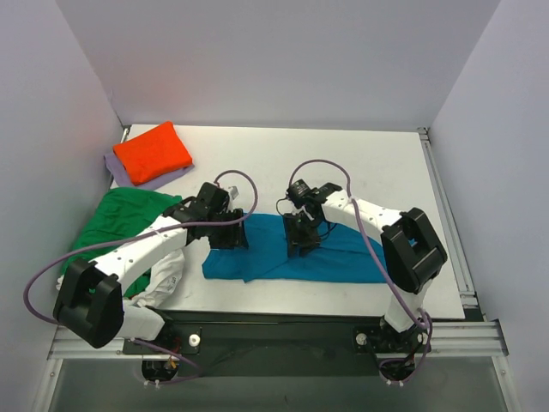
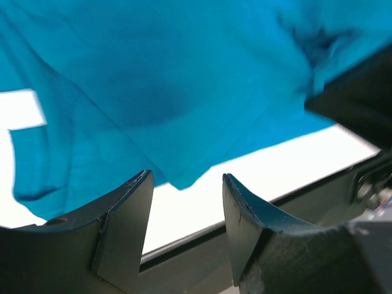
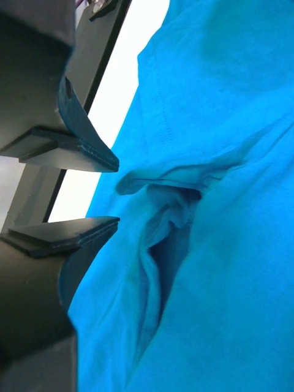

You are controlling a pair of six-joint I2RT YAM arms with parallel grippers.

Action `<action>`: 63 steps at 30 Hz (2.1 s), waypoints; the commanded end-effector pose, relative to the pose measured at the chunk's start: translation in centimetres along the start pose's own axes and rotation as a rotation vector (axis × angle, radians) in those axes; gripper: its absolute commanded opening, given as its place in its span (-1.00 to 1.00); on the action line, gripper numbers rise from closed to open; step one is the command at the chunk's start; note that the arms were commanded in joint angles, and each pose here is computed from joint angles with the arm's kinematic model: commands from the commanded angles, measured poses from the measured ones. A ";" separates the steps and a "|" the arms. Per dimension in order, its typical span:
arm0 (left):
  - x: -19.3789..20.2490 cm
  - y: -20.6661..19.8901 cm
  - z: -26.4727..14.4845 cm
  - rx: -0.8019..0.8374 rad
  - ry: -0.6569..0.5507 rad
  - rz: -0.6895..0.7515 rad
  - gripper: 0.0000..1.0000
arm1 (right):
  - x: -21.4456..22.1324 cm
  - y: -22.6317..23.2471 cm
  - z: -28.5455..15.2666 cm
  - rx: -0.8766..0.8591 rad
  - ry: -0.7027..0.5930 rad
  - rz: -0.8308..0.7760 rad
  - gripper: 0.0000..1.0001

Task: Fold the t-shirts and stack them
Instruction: Fold the other side of the tshirt into a rectangle, then rotate the tshirt 90 degrees

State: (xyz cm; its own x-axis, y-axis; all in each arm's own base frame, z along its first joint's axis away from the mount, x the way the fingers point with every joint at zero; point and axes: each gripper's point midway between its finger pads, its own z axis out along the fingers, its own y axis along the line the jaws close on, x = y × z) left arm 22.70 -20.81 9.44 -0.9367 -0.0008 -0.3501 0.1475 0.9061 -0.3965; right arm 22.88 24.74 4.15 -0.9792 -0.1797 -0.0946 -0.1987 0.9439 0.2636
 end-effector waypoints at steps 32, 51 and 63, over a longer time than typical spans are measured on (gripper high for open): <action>-10.0 3.9 10.0 -0.064 0.107 -0.139 0.26 | -1.6 -16.5 -1.0 0.169 0.021 0.295 -0.19; -21.5 4.8 11.8 -0.121 0.018 0.035 0.26 | 1.7 -12.8 -1.6 0.056 0.058 0.421 -0.19; -20.1 -1.3 6.2 -0.034 -0.041 -0.001 0.29 | 2.0 -14.4 -4.3 0.133 0.034 0.364 -0.18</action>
State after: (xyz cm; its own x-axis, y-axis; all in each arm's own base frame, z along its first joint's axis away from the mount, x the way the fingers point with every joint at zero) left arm 46.58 -23.53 8.92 -0.9214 -0.0062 -0.3885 0.1314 0.9360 -0.3266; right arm 25.36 11.31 3.97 -0.9842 0.1758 -0.0229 0.1668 0.9622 0.2153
